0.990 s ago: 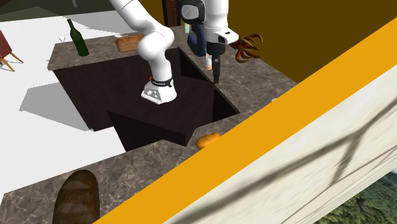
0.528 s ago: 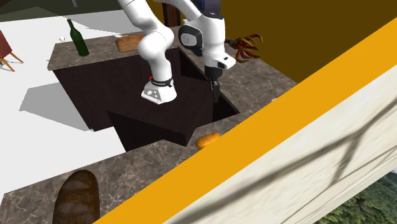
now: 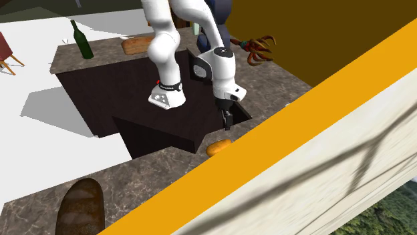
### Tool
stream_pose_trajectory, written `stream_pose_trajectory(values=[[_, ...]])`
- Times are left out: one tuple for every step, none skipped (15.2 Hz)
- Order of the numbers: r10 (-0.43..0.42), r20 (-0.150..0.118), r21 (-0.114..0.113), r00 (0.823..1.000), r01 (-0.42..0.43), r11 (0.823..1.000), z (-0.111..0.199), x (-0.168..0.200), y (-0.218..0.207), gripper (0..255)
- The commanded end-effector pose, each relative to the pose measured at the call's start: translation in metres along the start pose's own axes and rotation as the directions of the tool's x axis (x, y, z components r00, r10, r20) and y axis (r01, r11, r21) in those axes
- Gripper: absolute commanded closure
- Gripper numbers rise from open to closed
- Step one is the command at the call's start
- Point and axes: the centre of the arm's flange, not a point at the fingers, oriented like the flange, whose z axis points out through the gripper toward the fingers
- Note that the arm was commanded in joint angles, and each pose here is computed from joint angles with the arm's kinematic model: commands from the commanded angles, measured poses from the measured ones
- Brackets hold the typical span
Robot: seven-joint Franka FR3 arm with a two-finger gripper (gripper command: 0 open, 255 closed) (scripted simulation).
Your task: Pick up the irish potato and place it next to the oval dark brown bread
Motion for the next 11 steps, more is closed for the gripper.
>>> stream_pose_trajectory(values=[[-0.042, -0.001, -0.001, 0.999, 0.042, 0.999, 0.025, -0.003, 0.005, 0], [-0.062, -0.001, 0.001, 0.998, 0.062, 0.998, 0.038, -0.004, 0.009, 0], [-0.083, -0.002, 0.002, 0.997, 0.083, 0.997, 0.051, -0.006, 0.012, 0], [-0.103, -0.002, 0.004, 0.995, 0.103, 0.995, 0.063, -0.007, 0.015, 0], [-0.124, -0.002, 0.006, 0.992, 0.124, 0.992, 0.076, -0.007, 0.019, 0], [-0.144, -0.002, 0.007, 0.990, 0.144, 0.990, 0.089, -0.008, 0.022, 0], [-0.156, -0.003, 0.008, 0.988, 0.156, 0.988, 0.097, -0.009, 0.024, 0], [-0.156, -0.003, 0.008, 0.988, 0.156, 0.988, 0.102, -0.009, 0.024, 0], [-0.156, -0.003, 0.008, 0.988, 0.156, 0.988, 0.107, -0.009, 0.024, 0], [-0.156, -0.003, 0.008, 0.988, 0.156, 0.988, 0.112, -0.009, 0.024, 0], [-0.156, -0.003, 0.008, 0.988, 0.156, 0.988, 0.118, -0.009, 0.024, 0]])
